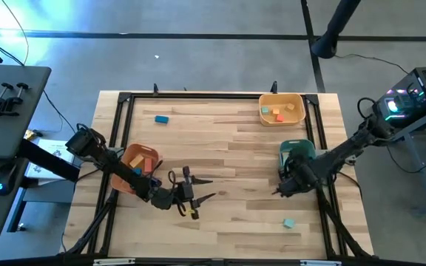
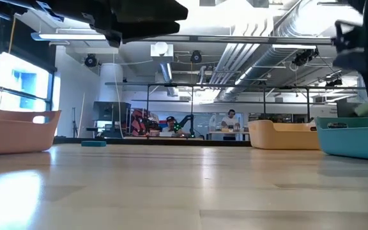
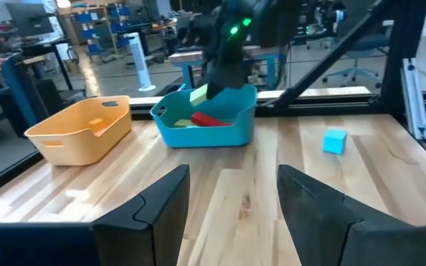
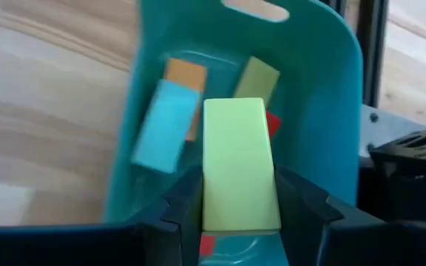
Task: Sort blocks by size
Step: Put the thin green rectangular block into the green bin, then put the light blue cube block into the yellow bin
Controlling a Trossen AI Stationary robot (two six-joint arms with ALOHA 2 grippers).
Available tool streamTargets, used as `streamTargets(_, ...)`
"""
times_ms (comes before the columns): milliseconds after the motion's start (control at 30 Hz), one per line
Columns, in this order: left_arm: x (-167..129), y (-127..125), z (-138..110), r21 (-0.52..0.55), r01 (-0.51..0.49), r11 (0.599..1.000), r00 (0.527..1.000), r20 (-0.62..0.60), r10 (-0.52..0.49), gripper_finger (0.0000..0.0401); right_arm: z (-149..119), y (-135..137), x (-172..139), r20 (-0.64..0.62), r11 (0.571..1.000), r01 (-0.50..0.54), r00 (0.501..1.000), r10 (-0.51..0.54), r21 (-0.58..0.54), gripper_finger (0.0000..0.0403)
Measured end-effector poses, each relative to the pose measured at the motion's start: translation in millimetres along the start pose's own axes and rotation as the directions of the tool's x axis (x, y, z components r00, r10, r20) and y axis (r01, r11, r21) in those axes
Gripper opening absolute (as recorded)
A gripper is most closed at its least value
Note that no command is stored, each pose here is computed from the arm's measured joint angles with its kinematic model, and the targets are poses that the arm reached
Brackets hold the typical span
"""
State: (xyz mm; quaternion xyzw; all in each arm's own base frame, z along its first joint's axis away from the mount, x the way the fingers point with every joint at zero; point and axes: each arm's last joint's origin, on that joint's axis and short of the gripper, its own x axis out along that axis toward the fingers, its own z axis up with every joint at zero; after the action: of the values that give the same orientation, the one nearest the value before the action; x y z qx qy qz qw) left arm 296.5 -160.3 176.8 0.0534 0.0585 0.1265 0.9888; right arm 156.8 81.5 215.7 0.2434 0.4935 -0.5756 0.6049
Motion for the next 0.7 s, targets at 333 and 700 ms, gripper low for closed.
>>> streamTargets(333,0.0,-0.1,-0.9,0.007,0.003,1.000,1.000,-0.007,-0.003,0.0193,13.4,2.8,45.4,-0.136,0.993,0.105,0.984,-0.111,-0.050,0.0141)
streamTargets(700,1.7,1.8,-1.3,-0.003,-0.005,1.000,1.000,-0.011,0.005,0.0193,29.2,5.3,3.4,-0.099,0.983,0.062,0.992,-0.080,-0.173,0.0266)
